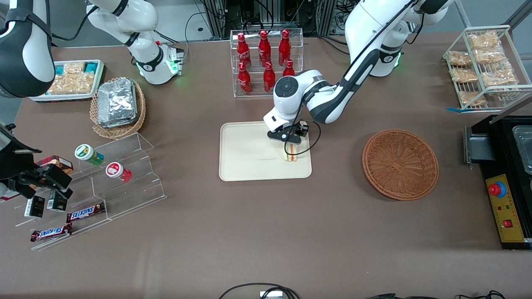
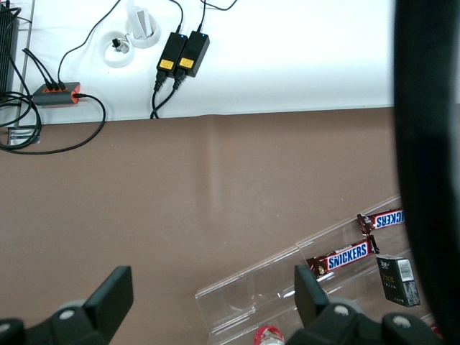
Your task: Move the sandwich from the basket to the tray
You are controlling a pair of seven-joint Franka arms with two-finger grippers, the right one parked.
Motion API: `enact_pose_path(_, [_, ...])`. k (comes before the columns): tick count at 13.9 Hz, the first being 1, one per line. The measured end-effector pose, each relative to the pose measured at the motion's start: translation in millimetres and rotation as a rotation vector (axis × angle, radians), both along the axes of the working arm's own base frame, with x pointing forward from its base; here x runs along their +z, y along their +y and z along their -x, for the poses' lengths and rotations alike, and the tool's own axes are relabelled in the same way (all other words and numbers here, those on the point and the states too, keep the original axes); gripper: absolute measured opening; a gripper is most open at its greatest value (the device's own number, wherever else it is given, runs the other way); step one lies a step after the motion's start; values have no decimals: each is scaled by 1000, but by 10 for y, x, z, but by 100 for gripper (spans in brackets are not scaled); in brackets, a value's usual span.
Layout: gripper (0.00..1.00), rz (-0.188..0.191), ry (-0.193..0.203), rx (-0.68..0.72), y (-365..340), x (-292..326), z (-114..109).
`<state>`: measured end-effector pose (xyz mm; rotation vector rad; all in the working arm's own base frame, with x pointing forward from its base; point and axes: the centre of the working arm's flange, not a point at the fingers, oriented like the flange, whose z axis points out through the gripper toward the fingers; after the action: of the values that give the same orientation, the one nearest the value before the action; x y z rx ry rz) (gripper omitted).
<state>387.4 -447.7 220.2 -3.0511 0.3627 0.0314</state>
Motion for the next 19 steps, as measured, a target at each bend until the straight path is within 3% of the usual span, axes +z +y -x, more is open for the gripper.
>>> enact_pose_path(3, [100, 23, -29, 66, -62, 149, -138])
enact_pose_path(5, [100, 23, -48, 99, -80, 314, -309])
enact_pose_path(11, [100, -62, -72, 272, 359, 1029, -1165])
enact_pose_path(16, [100, -74, -131, 457, 1325, 1606, -1797])
enact_pose_path(19, [100, -98, -151, 544, 1936, 1969, -2054])
